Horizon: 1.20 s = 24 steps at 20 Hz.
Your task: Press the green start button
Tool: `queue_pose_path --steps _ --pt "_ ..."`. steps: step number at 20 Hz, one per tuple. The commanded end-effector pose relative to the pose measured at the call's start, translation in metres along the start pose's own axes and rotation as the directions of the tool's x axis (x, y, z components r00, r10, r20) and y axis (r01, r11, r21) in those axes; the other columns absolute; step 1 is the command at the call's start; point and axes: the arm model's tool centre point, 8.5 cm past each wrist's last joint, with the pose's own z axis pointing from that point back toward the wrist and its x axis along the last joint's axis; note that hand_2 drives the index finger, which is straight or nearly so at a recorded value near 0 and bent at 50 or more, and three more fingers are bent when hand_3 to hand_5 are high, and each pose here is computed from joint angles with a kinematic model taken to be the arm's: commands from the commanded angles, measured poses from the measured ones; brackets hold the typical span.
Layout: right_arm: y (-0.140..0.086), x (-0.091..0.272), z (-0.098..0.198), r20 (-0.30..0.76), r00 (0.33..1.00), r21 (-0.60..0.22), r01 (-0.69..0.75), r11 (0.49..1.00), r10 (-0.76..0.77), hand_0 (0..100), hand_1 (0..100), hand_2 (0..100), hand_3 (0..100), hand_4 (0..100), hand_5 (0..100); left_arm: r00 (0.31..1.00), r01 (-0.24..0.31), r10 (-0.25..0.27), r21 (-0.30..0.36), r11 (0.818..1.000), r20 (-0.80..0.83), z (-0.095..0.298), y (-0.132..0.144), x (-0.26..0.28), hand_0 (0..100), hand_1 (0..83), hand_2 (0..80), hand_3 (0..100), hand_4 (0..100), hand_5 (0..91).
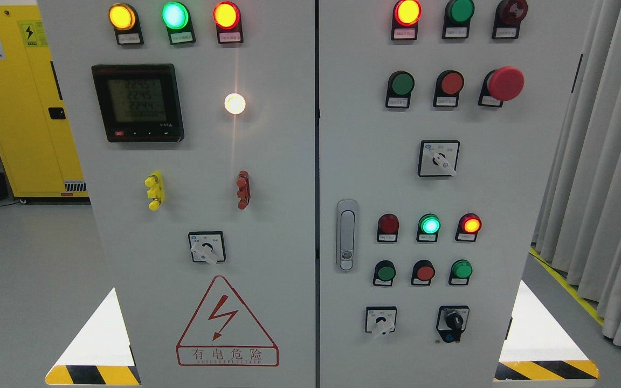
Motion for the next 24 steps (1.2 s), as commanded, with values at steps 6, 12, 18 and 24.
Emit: queue_pose_path --steps 6,12,18,24 --pt "0.044 0.248 0.119 0.687 0.655 -0.080 -0.360 0.930 0.313 16 45 0 23 26 12 0.998 -0.004 0.008 -0.069 0.998 0.057 -0.002 -0.044 0.029 12 55.6 0.0 0 0 0.0" --pt "0.047 0.288 0.148 0.771 0.374 -0.285 -0.522 0.804 0.516 17 46 0 29 32 21 0.998 -0.006 0.012 -0.091 0.996 0.059 -0.001 -0.058 0.030 12 55.6 0.0 0 0 0.0" --pt "0.025 0.344 0.168 0.704 0.119 -0.551 -0.531 0.644 0.700 19 47 0 35 39 30 0.998 -0.001 0.008 -0.107 0.994 0.062 0.000 -0.068 0.032 12 55.6 0.0 0 0 0.0" --pt "0.002 0.411 0.193 0.533 -0.050 -0.800 -0.355 0.483 0.845 25 53 0 53 55 53 0.998 -0.003 0.009 -0.106 0.994 0.060 0.000 -0.068 0.031 12 55.6 0.0 0 0 0.0"
